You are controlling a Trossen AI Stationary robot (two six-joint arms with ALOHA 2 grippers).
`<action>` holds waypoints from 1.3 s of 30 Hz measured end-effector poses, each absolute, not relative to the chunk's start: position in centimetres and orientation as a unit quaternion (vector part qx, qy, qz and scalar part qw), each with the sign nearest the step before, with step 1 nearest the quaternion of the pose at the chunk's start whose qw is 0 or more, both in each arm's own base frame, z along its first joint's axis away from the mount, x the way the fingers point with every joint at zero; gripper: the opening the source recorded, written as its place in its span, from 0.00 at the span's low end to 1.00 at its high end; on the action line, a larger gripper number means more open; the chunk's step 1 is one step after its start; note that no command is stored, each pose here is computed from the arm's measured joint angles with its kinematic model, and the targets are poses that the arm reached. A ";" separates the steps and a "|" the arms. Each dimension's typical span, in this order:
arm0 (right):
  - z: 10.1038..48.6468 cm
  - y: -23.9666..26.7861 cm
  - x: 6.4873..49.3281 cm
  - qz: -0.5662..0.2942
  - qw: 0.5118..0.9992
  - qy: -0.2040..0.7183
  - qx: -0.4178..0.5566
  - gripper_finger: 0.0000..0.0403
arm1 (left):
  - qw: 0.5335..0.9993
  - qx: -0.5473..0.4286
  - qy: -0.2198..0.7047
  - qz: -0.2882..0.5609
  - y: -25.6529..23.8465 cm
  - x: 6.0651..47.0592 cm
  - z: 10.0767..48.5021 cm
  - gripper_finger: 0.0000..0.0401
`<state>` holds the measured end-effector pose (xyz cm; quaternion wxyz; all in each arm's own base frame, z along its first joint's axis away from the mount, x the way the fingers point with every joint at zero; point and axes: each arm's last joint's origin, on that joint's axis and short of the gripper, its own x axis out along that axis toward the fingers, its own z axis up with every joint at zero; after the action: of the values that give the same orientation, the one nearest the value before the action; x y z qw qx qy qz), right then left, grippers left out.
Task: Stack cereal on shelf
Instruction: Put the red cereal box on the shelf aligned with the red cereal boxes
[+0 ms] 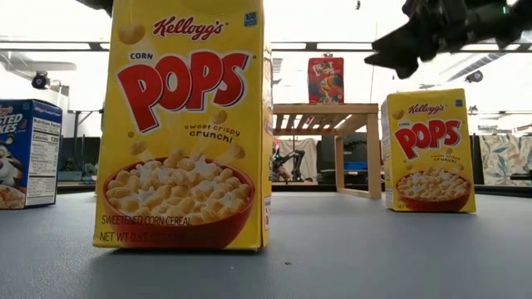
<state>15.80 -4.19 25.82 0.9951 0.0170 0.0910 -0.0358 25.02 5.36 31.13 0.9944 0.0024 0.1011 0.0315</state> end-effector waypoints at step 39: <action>28.6 -8.5 15.8 -0.271 0.778 0.566 0.021 0.56 | 0.999 0.041 -0.007 -0.017 1.9 28.1 27.7 0.54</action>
<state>15.79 -8.52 28.56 0.7785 0.0205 0.5659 -0.2709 28.14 1.90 27.65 0.9990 0.0411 -0.0066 -0.0175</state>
